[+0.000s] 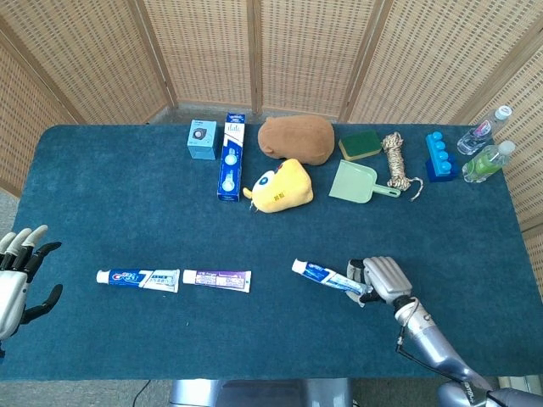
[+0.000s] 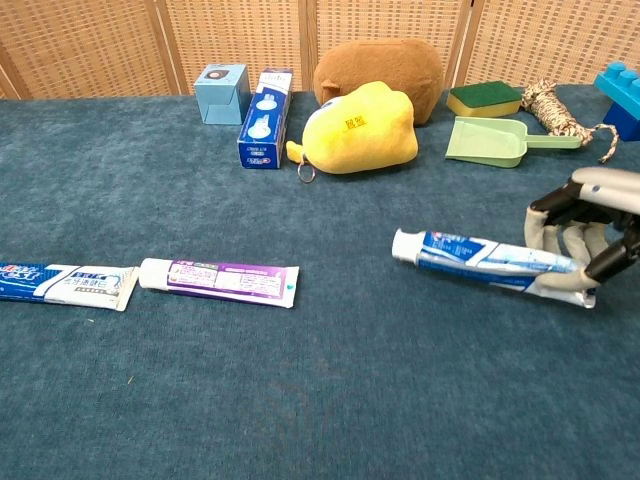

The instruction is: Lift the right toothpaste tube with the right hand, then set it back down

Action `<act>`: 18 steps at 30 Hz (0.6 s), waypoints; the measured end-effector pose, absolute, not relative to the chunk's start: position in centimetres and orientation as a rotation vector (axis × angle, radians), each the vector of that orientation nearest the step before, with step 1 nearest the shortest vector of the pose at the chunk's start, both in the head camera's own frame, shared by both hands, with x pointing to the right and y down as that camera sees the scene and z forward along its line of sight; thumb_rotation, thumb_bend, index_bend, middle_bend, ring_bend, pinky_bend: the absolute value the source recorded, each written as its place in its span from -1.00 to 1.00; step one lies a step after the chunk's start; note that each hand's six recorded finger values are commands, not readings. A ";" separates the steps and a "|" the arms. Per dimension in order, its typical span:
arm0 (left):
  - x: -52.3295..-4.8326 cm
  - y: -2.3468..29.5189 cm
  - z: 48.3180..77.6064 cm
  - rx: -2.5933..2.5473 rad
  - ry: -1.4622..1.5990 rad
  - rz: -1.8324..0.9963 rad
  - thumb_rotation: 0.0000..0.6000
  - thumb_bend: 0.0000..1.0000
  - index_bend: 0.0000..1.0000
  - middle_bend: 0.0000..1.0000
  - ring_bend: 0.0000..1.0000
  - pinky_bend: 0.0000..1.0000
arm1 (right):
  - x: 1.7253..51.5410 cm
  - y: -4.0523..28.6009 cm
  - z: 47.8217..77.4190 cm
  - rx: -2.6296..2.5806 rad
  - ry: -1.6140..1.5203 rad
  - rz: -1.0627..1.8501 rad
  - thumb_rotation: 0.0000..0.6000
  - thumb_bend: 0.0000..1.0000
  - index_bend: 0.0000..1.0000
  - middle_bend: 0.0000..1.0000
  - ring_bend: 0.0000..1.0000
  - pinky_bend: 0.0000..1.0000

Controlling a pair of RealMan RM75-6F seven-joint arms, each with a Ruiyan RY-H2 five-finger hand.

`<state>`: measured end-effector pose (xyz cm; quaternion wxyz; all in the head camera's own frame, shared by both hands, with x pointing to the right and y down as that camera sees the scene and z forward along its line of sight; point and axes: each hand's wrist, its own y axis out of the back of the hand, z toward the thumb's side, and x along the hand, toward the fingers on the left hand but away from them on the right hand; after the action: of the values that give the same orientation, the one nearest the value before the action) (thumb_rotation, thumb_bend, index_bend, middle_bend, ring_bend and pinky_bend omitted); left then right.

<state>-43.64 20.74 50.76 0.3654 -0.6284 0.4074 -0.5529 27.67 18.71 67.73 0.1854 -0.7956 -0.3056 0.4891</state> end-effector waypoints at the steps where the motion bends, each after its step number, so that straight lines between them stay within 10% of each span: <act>1: -43.6 20.7 50.8 -1.616 1.046 -1.420 1.00 -0.37 -0.64 -0.85 -0.91 -0.93 | 27.9 18.6 67.6 -2.267 -0.886 1.371 1.00 0.16 0.79 0.38 0.34 0.39; 18: -41.3 19.2 51.5 -1.682 0.964 -1.379 1.00 -0.37 -0.58 -0.82 -0.89 -0.87 | 29.2 17.6 65.2 -2.562 -1.034 1.249 1.00 0.19 0.79 0.44 0.42 0.43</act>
<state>-41.29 19.23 51.54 0.3721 -0.6563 0.3761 -0.5379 29.19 17.60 65.19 0.0549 -0.8437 -0.3405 0.4113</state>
